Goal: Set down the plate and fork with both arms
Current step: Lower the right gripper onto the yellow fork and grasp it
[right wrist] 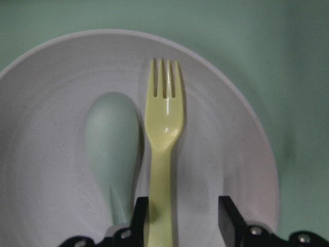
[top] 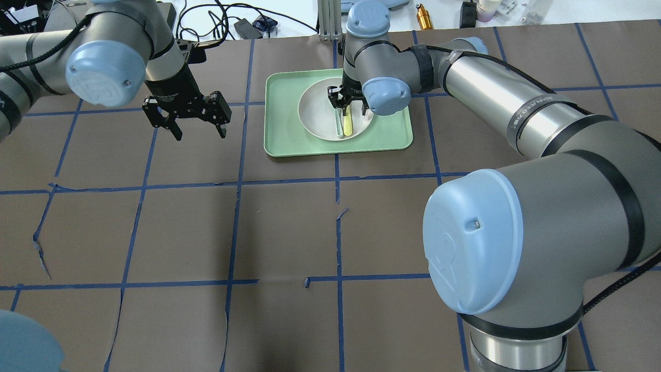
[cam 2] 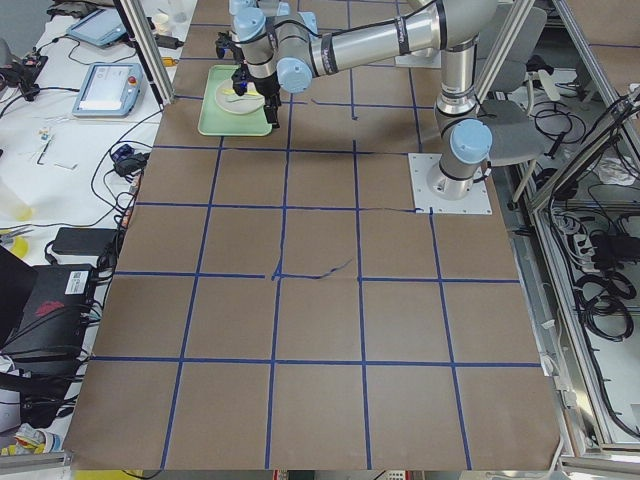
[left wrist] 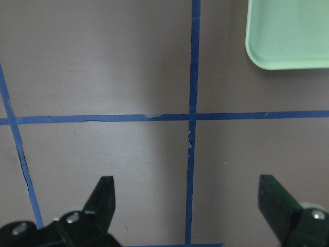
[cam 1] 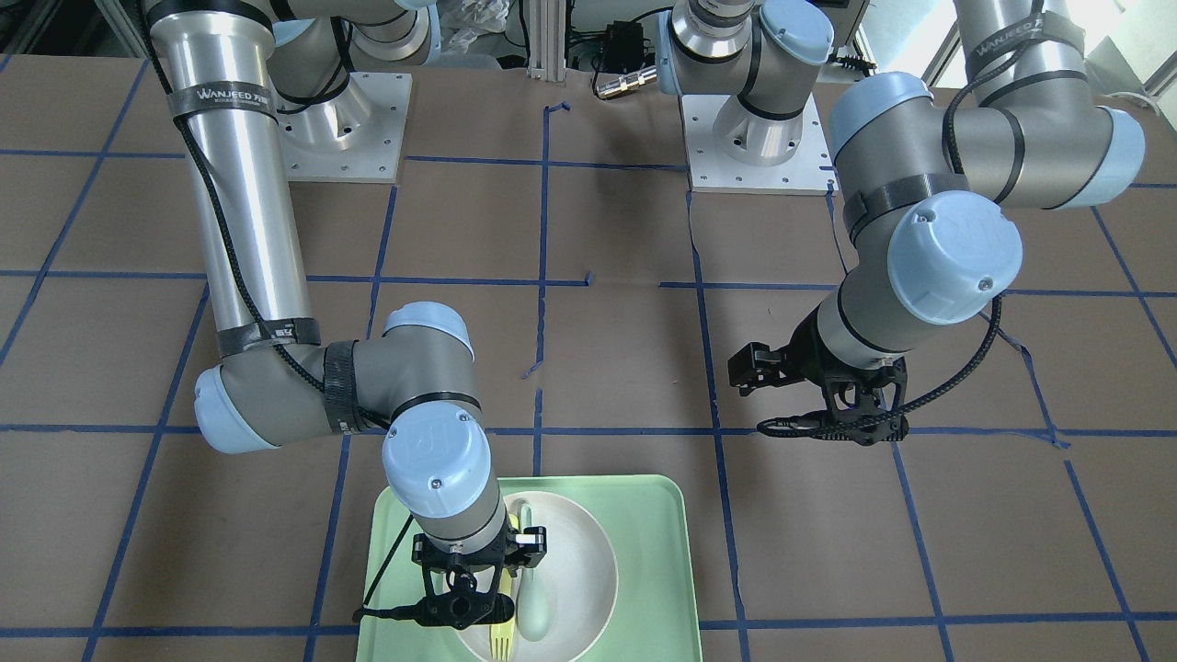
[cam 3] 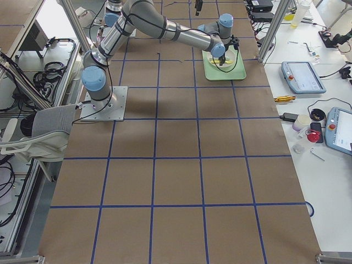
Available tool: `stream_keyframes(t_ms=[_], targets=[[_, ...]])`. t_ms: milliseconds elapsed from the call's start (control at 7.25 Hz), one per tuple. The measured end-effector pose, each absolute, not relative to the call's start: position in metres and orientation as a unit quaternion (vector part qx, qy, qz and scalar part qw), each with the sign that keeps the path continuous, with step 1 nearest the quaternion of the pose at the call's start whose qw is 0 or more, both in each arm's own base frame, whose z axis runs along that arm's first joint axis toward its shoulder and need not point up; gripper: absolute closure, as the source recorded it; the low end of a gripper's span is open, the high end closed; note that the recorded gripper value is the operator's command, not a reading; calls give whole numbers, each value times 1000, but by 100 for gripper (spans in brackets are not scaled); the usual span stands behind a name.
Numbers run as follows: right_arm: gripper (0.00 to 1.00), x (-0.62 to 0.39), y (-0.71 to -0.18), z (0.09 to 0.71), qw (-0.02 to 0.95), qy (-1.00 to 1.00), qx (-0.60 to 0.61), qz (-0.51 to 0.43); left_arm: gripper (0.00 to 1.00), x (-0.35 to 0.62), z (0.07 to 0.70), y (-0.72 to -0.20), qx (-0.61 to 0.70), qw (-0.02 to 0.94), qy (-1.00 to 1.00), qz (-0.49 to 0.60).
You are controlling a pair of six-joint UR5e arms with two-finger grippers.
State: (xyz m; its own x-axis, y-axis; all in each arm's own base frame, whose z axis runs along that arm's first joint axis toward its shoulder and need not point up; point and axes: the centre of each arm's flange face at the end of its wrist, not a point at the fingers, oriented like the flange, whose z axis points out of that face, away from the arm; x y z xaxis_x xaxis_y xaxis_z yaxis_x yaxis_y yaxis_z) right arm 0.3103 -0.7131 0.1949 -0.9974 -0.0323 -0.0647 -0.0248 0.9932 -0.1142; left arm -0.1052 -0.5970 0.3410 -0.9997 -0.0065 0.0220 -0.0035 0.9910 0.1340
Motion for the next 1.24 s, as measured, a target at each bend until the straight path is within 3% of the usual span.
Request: stream_keyframes(t_ms=[276, 414, 828, 966, 1241], targets=[[44, 311, -713, 188, 33, 998, -14, -52, 0, -105, 339, -597, 2, 11, -998, -69], [50, 311, -714, 185, 33, 998, -14, -50, 0, -105, 338, -597, 2, 11, -998, -70], [93, 311, -714, 183, 33, 998, -14, -49, 0, -104, 338, -597, 2, 11, -997, -70], [100, 311, -713, 184, 33, 998, -14, -49, 0, -104, 338, -597, 2, 11, -997, -70], [100, 310, -713, 186, 32, 998, -14, -50, 0, -104, 338, -597, 2, 11, -997, -70]])
